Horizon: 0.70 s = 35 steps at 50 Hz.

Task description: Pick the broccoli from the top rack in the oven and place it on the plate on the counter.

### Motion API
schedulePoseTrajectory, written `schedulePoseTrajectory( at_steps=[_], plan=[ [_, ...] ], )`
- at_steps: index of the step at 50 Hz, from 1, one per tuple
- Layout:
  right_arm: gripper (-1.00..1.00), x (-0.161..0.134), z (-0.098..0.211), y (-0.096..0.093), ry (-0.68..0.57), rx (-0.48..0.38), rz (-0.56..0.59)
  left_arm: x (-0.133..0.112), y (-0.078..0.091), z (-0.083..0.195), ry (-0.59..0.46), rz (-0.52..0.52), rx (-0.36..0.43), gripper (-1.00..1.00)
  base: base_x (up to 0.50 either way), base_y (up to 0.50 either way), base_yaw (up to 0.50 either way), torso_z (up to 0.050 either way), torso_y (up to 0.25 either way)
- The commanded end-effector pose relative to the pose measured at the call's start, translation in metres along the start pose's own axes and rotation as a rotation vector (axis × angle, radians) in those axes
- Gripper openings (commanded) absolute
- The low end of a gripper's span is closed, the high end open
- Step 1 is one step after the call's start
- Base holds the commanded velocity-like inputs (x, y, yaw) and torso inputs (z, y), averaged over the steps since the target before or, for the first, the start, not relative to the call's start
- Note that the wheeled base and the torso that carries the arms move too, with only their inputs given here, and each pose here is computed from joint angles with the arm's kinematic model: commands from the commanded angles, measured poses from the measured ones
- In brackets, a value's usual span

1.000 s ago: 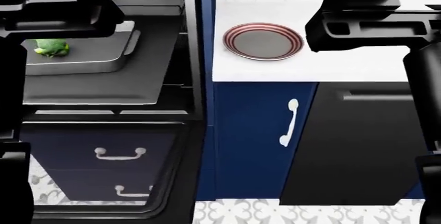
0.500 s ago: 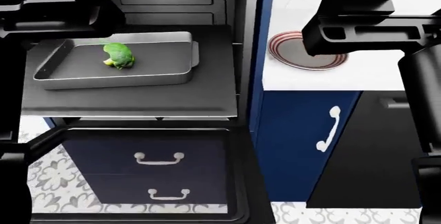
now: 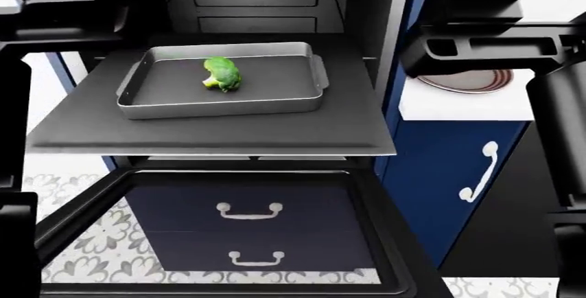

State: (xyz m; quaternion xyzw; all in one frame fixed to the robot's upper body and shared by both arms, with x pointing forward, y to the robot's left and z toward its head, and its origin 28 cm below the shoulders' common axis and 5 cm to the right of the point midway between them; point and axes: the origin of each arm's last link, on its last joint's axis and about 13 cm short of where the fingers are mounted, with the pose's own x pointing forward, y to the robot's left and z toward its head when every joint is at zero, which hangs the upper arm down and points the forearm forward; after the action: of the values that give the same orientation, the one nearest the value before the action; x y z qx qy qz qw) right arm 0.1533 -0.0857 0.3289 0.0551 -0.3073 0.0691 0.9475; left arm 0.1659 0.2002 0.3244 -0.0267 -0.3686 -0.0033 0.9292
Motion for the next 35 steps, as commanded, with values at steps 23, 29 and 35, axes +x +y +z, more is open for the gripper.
schedulePoseTrajectory(
  at_steps=[23, 29, 35],
  plan=[
    [1.00, -0.0007, 0.0014, -0.0006, -0.008, -0.002, -0.012, -0.0016, -0.0014, 0.0017, -0.007, 0.004, 0.000, 1.00, 0.00, 0.13, 0.00, 0.029, 0.000],
    [1.00, -0.0012, 0.0008, -0.0005, -0.002, -0.004, -0.007, -0.0017, -0.0016, 0.0014, -0.006, 0.003, 0.001, 1.00, 0.00, 0.50, 0.00, 0.000, 0.000],
    [1.00, -0.0018, 0.0006, -0.0004, 0.000, -0.001, -0.003, -0.0017, -0.0015, 0.0008, -0.003, 0.004, 0.005, 1.00, 0.00, 0.50, 0.00, 0.000, 0.000]
  ],
)
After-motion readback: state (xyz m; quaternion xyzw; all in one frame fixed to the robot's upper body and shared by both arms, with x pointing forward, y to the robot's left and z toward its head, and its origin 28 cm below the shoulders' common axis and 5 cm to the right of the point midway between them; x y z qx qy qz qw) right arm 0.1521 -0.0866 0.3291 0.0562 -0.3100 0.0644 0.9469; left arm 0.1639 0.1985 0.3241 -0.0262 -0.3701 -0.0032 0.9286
